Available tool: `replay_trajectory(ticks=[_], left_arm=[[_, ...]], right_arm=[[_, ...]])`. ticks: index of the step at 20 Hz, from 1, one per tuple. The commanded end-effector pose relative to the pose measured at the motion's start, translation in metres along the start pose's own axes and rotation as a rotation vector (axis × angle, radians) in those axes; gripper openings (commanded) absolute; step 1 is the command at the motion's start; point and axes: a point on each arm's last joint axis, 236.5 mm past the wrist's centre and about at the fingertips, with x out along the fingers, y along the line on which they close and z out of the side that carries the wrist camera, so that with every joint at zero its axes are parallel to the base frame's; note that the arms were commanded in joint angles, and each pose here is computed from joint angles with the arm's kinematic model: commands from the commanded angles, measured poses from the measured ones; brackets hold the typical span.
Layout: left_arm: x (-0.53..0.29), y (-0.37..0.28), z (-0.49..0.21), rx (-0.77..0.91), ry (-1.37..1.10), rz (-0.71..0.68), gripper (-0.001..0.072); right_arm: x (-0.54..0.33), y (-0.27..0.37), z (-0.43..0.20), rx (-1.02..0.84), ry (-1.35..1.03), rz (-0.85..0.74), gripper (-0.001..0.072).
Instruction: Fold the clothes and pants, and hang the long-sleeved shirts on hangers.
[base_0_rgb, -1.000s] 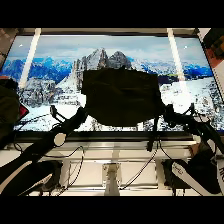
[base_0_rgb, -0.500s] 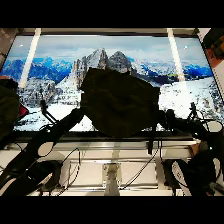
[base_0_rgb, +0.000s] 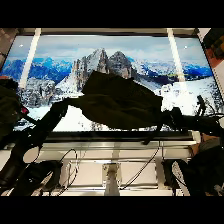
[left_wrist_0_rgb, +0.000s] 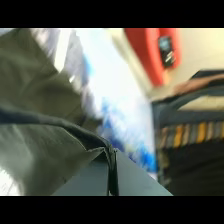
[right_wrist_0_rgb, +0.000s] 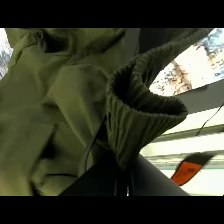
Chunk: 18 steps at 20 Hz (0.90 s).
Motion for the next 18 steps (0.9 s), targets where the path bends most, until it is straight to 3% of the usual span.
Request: replay_trajectory(ticks=[1,5,12,18], left_arm=[[0.005,-0.022,0.028,0.003,-0.118,-0.102,0.0005],[0.049,-0.013,0.029,0.008,-0.098,-0.031,0.0005],[0.171,0.027,0.017,0.014,-0.047,0.11,0.0006],[0.257,0.045,0.005,0.064,-0.014,0.135,0.0006]], right_arm=[[0.0,0.01,0.004,0.011,0.006,0.019,0.0032],[0.012,0.028,0.055,0.108,-0.125,0.119,0.0032],[0.052,-0.005,0.147,0.414,-0.281,0.124,0.0032],[0.083,-0.019,0.195,0.596,-0.309,0.119,0.0033]])
